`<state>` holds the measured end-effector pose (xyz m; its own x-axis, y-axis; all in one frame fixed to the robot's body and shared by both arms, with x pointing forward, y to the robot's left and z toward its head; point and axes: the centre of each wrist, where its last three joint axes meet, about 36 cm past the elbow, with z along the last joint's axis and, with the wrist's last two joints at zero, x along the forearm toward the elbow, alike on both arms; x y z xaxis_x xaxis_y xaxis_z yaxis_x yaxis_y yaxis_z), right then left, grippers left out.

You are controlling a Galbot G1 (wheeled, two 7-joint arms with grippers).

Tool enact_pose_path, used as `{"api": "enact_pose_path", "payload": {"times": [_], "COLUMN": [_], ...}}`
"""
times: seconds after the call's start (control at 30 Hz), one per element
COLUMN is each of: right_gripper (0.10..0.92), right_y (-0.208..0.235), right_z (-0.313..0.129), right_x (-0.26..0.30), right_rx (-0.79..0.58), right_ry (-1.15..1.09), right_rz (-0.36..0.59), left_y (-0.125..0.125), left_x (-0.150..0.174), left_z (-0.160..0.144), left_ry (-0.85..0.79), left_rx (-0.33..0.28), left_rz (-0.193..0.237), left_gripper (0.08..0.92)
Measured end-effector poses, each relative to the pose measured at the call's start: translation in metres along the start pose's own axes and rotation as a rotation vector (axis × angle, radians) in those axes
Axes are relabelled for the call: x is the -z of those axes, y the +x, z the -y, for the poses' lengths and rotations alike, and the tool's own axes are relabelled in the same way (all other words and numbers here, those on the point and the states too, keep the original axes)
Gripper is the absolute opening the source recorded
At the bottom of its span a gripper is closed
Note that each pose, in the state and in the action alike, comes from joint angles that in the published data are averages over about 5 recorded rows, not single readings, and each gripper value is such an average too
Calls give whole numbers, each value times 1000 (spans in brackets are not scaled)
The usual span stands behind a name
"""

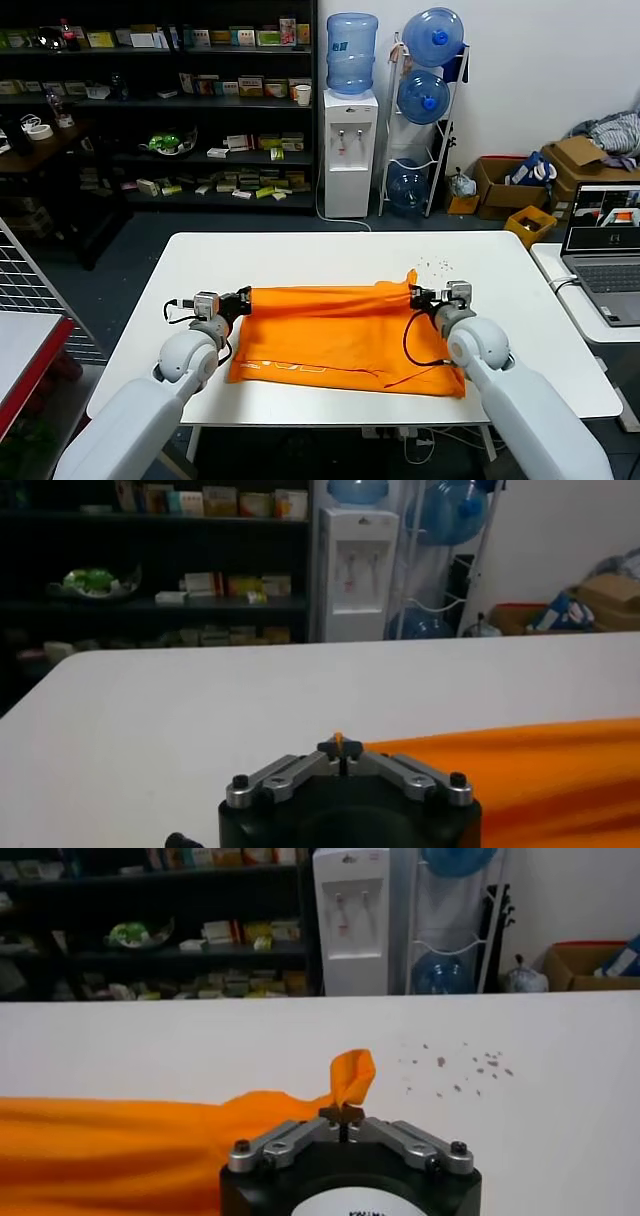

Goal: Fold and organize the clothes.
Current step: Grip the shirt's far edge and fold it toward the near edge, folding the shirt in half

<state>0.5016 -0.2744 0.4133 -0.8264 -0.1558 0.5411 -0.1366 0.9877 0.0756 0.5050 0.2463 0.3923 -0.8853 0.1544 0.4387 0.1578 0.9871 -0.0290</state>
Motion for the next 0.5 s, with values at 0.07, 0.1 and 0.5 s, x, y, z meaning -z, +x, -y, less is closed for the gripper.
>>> {"api": "enact_pose_path", "payload": {"times": [0.07, 0.1, 0.5], "right_gripper": [124, 124, 225], "right_y": [11, 16, 60], "right_z": [-1, -2, -7], "right_x": [-5, -7, -26], "right_rx": [2, 2, 12], "right_ry": [6, 9, 37], "right_rz": [-7, -11, -51], "left_y": [8, 12, 51], "left_x": [-1, -1, -13], "left_z": [2, 3, 16], "left_ry": [-2, -4, -8], "left_rx": [-7, -10, -40], "left_rz": [7, 10, 20], "left_gripper": [98, 98, 142]}}
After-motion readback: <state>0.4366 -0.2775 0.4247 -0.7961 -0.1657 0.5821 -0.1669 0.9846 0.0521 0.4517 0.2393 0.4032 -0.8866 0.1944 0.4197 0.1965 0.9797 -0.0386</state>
